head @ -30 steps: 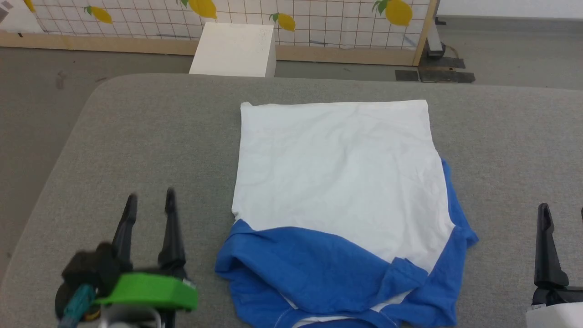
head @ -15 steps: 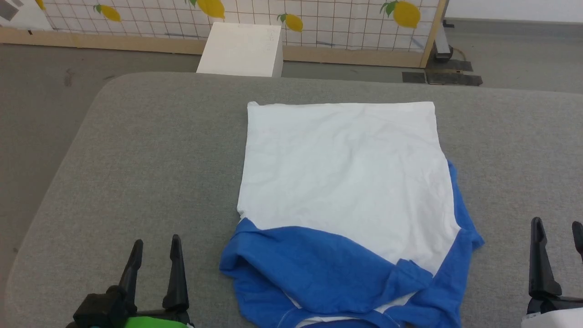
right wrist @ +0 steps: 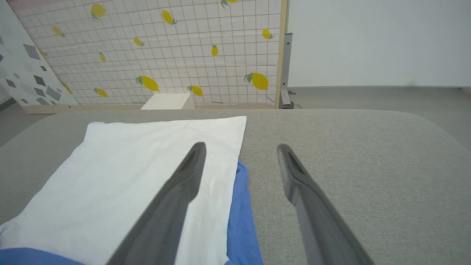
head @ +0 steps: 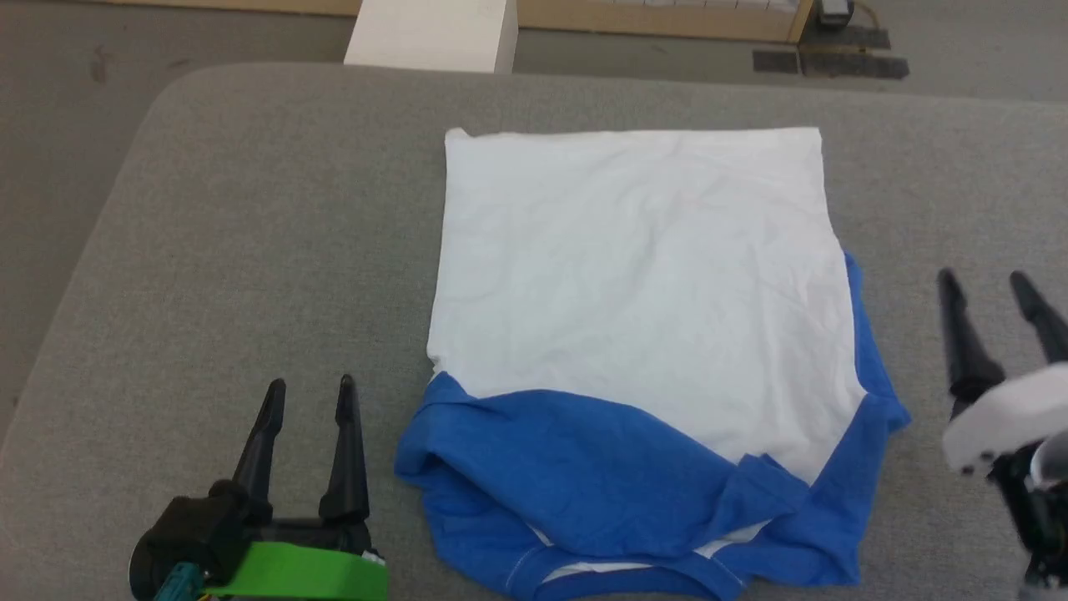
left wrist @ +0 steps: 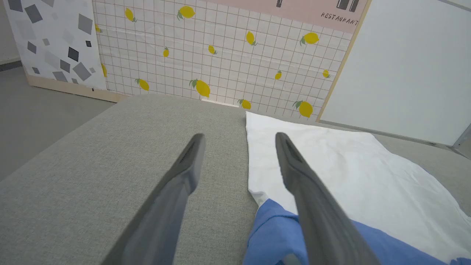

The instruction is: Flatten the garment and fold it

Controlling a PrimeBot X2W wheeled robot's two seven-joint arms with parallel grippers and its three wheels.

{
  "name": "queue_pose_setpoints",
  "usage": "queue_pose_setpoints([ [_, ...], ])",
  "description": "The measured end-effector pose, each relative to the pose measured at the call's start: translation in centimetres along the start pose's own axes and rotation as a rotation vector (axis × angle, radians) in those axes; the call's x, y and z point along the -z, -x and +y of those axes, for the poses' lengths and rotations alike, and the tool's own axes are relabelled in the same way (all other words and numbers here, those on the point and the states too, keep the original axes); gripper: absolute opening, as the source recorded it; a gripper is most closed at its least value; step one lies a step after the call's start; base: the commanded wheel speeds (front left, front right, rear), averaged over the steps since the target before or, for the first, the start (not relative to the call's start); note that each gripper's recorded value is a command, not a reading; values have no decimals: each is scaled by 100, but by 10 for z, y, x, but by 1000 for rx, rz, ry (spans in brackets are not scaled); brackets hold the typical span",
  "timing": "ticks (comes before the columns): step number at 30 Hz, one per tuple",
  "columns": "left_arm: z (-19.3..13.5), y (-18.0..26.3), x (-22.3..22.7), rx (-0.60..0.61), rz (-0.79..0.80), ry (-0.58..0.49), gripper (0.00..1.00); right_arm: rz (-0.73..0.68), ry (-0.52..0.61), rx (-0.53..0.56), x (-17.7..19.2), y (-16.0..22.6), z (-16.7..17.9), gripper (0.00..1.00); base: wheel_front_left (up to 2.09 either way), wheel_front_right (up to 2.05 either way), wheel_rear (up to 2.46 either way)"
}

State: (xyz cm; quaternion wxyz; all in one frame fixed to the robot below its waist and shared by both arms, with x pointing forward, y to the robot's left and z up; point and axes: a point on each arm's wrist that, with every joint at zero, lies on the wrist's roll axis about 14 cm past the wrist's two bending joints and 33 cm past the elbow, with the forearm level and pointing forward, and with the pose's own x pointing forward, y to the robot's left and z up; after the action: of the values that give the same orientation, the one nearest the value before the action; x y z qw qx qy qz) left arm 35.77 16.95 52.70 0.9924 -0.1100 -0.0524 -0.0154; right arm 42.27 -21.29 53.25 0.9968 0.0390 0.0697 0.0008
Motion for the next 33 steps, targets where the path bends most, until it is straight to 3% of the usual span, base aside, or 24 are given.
queue_pose_setpoints([
  [7, -4, -13, 14, 9, 30, 21, 100, 247, 20, 30, 36, -40, -26, 100, 0, 0, 0],
  [16, 5, -17, 30, -16, 71, 21, 100, 552, 77, -20, 95, -54, -27, 100, 0, 0, 0],
  [33, 18, -23, 50, -49, 122, -6, 100, 690, 169, -116, 139, -80, -12, 100, 0, 0, 0],
])
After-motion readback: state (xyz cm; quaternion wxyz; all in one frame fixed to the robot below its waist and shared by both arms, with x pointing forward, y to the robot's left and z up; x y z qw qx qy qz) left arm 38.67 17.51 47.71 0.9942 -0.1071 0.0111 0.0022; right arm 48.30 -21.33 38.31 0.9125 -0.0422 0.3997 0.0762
